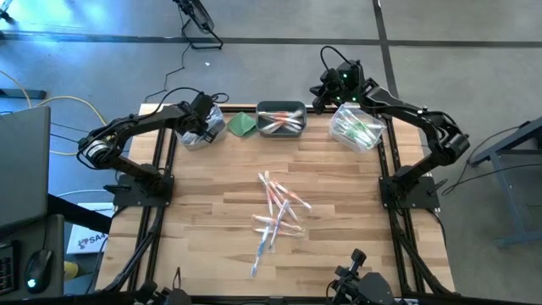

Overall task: Pick & Place Toothbrushes
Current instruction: Put the bottom left blue toothbrush into the gray bin, then put the orange toothbrush into the blue bin

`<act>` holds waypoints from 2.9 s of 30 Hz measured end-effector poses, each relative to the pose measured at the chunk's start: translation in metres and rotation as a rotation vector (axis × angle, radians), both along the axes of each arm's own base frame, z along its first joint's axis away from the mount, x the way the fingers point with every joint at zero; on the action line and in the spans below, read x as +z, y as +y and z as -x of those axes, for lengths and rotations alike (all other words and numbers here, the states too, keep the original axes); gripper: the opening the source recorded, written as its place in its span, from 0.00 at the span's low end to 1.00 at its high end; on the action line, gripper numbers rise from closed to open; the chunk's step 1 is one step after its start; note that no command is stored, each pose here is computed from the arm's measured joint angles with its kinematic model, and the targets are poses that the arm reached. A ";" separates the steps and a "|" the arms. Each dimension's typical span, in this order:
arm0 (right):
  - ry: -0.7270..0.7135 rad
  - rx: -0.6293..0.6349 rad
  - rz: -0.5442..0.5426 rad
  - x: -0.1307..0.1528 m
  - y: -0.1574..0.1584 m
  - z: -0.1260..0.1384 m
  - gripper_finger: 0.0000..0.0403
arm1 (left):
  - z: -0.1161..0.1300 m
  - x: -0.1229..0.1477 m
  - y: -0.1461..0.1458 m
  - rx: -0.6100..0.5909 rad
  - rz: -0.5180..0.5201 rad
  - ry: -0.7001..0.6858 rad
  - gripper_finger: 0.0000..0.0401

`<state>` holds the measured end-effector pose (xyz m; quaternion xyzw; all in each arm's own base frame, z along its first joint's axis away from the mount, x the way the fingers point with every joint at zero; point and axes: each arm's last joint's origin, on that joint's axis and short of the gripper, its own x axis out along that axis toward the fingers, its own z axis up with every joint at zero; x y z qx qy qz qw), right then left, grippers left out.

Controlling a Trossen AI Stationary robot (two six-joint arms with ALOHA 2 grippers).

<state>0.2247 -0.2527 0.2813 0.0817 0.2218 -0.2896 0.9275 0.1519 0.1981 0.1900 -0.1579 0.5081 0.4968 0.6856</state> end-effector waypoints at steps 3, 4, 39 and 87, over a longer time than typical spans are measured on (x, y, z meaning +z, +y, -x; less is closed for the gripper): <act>-0.001 0.001 0.000 0.000 0.000 0.000 0.01 | 0.000 0.000 0.000 0.000 0.002 0.001 0.17; -0.001 0.002 -0.001 0.000 0.000 0.000 0.01 | 0.000 0.000 0.000 0.000 0.002 0.001 0.18; 0.005 0.004 -0.005 -0.001 0.000 0.000 0.01 | 0.004 0.071 -0.008 0.034 -0.033 -0.150 0.45; -0.060 0.028 0.054 0.007 -0.002 -0.003 0.01 | -0.034 0.155 -0.138 -0.489 -0.225 -0.914 0.45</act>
